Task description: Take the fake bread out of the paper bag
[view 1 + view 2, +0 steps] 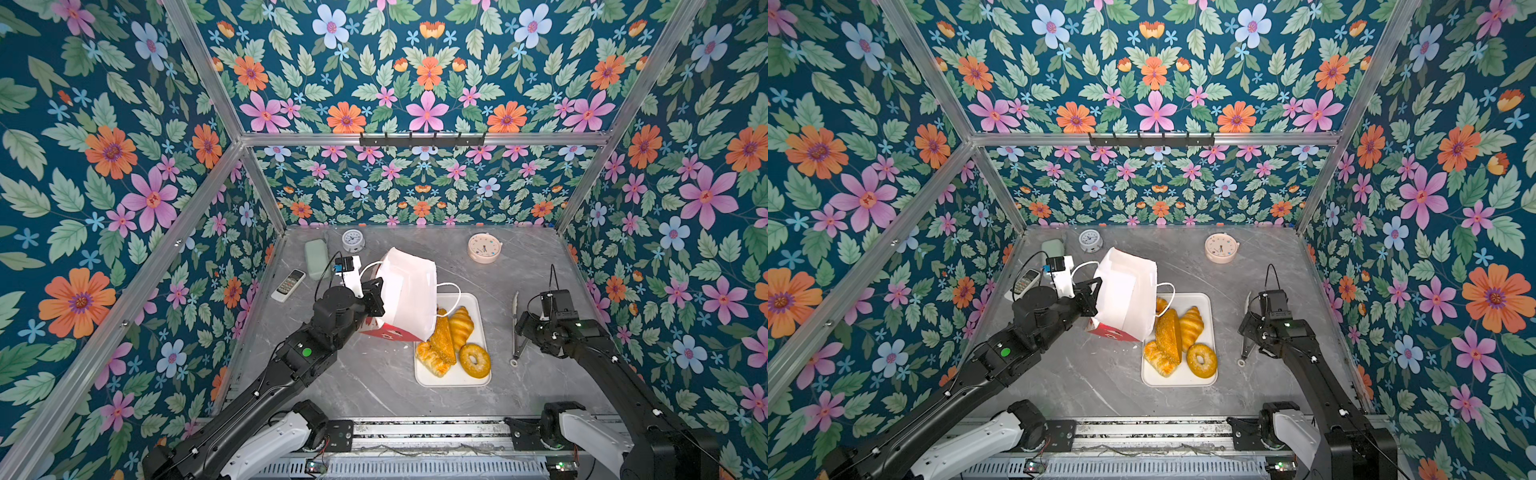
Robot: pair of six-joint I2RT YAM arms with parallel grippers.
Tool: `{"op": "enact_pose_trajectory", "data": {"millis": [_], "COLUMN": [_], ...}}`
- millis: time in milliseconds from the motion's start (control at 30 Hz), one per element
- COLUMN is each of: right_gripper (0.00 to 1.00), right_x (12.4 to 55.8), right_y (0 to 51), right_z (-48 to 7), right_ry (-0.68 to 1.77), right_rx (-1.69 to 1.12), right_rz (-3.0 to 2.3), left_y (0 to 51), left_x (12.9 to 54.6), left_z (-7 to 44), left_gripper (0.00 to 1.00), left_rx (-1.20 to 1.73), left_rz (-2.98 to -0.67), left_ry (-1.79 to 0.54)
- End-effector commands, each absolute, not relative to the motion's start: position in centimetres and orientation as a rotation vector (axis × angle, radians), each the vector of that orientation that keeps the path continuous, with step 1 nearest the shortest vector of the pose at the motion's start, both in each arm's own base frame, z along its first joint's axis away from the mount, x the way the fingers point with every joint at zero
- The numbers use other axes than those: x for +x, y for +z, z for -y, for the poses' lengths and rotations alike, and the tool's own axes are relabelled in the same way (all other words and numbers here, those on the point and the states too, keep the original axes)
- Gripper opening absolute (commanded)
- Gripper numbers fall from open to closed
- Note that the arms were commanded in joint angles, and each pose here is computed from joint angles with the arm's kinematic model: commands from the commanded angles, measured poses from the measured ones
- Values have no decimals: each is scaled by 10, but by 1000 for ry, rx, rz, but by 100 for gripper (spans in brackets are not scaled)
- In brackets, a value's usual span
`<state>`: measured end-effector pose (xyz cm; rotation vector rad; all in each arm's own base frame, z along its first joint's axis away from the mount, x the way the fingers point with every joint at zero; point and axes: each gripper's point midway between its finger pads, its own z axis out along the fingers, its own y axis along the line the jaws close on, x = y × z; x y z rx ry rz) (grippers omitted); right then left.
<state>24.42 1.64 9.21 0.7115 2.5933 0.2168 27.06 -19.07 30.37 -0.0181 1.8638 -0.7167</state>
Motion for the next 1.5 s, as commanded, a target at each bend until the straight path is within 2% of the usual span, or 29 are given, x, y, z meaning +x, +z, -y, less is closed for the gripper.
{"op": "enact_pose_trajectory", "data": {"millis": [0, 167, 433, 533, 633, 733, 867, 1067, 1167, 1233, 1300, 1367, 1467], "right_gripper": [80, 80, 80, 80, 80, 80, 80, 80, 80, 80, 80, 80, 80], "right_x": [246, 246, 245, 245, 246, 246, 247, 249, 249, 249, 250, 251, 253], "right_y": [91, 89, 86, 86, 87, 88, 87, 89, 90, 91, 94, 100, 112], "right_z": [-18, -20, -23, -25, -25, -25, -28, -32, -34, -36, -40, -42, -49], "right_ry": [230, 244, 270, 283, 287, 287, 306, 336, 355, 375, 405, 420, 440], "right_rx": [712, 708, 707, 703, 696, 693, 683, 662, 660, 652, 639, 626, 582], "right_rz": [-2591, -2597, -2597, -2596, -2593, -2589, -2590, -2588, -2585, -2583, -2577, -2565, -2547], "left_y": [305, 291, 275, 275, 275, 275, 275, 285, 284, 282, 281, 279, 276], "left_x": [276, 282, 285, 283, 281, 277, 272, 269, 269, 269, 270, 272, 278], "left_z": [182, 168, 139, 126, 115, 107, 101, 102, 100, 96, 93, 90, 92], "left_gripper": [0, 2, 16, 28, 48, 56, 53, 26, 20, 10, 8, 2, 1], "left_rx": [-31, -24, -47, -73, -94, -107, -127, -137, -132, -136, -130, -121, -94], "left_rz": [-1840, -1868, -1899, -1893, -1893, -1896, -1884, -1842, -1850, -1856, -1859, -1867, -1874], "left_ry": [-644, -514, -315, -253, -202, -171, -181, -233, -206, -169, -133, -91, -46]}}
